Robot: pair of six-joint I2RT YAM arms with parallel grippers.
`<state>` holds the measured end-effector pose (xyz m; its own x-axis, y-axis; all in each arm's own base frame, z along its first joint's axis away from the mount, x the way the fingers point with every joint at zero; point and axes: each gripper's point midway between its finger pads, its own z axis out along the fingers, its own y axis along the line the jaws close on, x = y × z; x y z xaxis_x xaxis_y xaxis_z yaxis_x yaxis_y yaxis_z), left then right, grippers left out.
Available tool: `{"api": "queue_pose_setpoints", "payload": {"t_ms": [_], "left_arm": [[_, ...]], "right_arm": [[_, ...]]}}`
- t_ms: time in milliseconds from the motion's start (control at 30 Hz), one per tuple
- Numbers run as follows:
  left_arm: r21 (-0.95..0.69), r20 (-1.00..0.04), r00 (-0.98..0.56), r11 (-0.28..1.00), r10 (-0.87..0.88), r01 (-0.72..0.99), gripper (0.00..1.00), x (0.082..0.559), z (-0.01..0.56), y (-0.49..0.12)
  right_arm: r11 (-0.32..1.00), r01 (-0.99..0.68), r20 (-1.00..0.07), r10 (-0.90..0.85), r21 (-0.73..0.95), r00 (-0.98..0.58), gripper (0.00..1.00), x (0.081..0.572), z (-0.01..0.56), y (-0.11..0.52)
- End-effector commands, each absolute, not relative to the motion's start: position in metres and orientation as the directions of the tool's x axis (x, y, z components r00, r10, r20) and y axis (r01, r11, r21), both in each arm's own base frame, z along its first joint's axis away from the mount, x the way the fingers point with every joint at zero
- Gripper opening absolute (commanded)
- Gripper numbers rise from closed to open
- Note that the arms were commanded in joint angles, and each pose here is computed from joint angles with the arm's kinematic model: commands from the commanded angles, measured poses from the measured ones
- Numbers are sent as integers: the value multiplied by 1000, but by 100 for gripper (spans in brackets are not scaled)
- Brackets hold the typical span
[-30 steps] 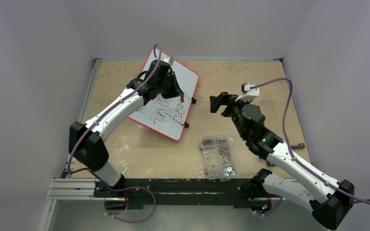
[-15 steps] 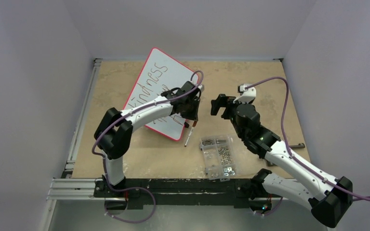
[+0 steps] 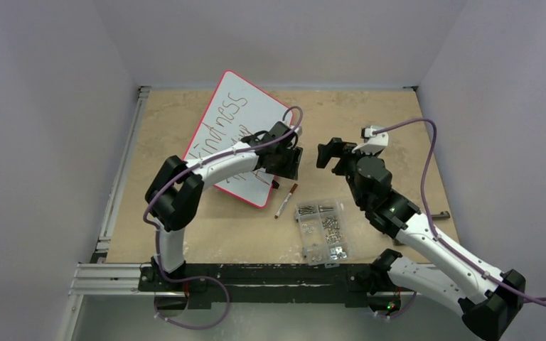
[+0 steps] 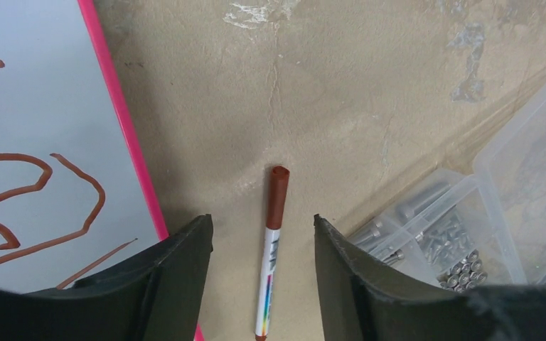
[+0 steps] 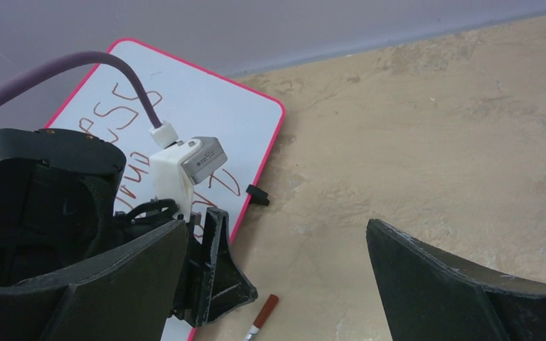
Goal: Write a sentence on the whiteboard
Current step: Place the whiteboard marker at the center of the board, then reset both arms
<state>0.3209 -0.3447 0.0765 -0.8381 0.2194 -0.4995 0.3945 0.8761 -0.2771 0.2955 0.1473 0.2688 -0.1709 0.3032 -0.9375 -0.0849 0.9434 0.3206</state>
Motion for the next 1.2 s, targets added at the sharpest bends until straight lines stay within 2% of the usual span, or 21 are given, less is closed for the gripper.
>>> {"api": "queue_pose_setpoints", "payload": {"t_ms": [0,167,333,400,500,600,800,1167], "left_arm": [[-303,-597,-781,849,184,432,57,331,123,-352],[-294,-658,-732,837,173,462,61,329,173,-344],[-212,-770,-620,856,152,472,66,329,251,-309],[-211,-803,-584,860,118,464,73,325,278,-286],[-250,-868,-497,861,4,443,91,319,321,-243],[-221,-911,-410,894,-47,390,100,313,346,-197],[-124,-949,-312,956,-37,265,100,295,375,-142],[-59,-953,-301,986,-9,157,100,283,372,-98]], "right_arm": [[925,-63,-924,368,375,-102,99,298,289,142],[923,-37,-919,377,383,-113,99,302,291,142],[922,-111,-926,359,371,-113,99,300,296,152],[914,-142,-924,366,379,-113,99,298,296,157],[910,-156,-922,367,384,-124,99,299,288,161],[912,-151,-921,361,381,-146,99,300,280,164],[911,-160,-922,358,380,-148,99,303,277,168],[903,-160,-911,372,400,-177,99,309,268,178]]}}
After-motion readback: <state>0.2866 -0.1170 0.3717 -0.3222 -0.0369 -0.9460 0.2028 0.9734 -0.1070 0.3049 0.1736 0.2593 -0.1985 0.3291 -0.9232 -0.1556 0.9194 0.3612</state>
